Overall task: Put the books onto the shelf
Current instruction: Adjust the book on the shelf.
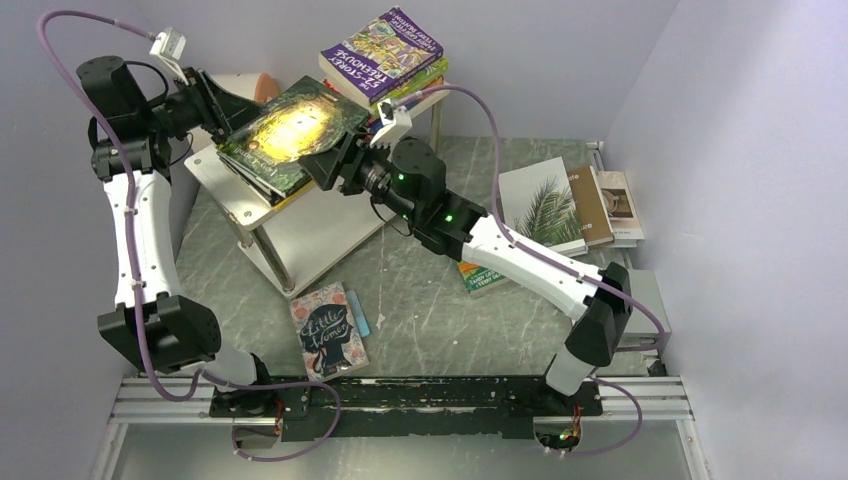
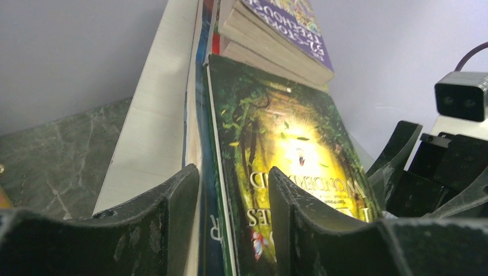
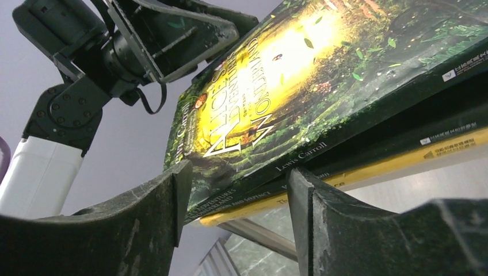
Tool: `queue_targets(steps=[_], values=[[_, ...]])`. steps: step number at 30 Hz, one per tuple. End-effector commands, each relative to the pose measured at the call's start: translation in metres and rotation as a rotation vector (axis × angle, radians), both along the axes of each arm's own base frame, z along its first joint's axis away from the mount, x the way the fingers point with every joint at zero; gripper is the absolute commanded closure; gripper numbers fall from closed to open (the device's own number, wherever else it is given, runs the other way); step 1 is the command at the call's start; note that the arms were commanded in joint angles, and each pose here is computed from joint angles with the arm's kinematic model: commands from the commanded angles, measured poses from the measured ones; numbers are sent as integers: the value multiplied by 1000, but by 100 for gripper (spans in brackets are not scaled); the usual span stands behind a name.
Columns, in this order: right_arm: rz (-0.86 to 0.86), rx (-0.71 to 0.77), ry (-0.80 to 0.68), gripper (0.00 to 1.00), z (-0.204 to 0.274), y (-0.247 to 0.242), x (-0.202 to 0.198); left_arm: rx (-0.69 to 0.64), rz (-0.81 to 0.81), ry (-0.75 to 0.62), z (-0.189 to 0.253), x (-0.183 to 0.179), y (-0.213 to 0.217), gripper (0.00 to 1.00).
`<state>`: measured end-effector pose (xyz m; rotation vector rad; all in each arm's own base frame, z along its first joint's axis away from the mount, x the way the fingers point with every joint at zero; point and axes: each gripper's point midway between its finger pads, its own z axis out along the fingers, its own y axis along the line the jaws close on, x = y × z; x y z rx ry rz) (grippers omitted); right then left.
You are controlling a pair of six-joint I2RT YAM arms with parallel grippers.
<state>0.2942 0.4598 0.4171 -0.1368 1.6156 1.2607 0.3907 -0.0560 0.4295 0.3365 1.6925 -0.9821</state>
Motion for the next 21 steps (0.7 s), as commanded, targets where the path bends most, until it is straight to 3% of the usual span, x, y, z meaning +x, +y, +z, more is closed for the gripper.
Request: queue_targets(steps=[1,7,12,21], values=[[-21,20,-4,35,10,-12,-8,9,-59,-18,17,-8,-7,45],[23,27,-14,35,15,-17,-25,26,-25,-22,19,-2,-2,37],[37,20,-10,53,11,-9,-27,23,-36,-27,19,-3,-3,38],[27,29,2,68,11,4,-18,21,-43,-12,9,-5,-4,39]])
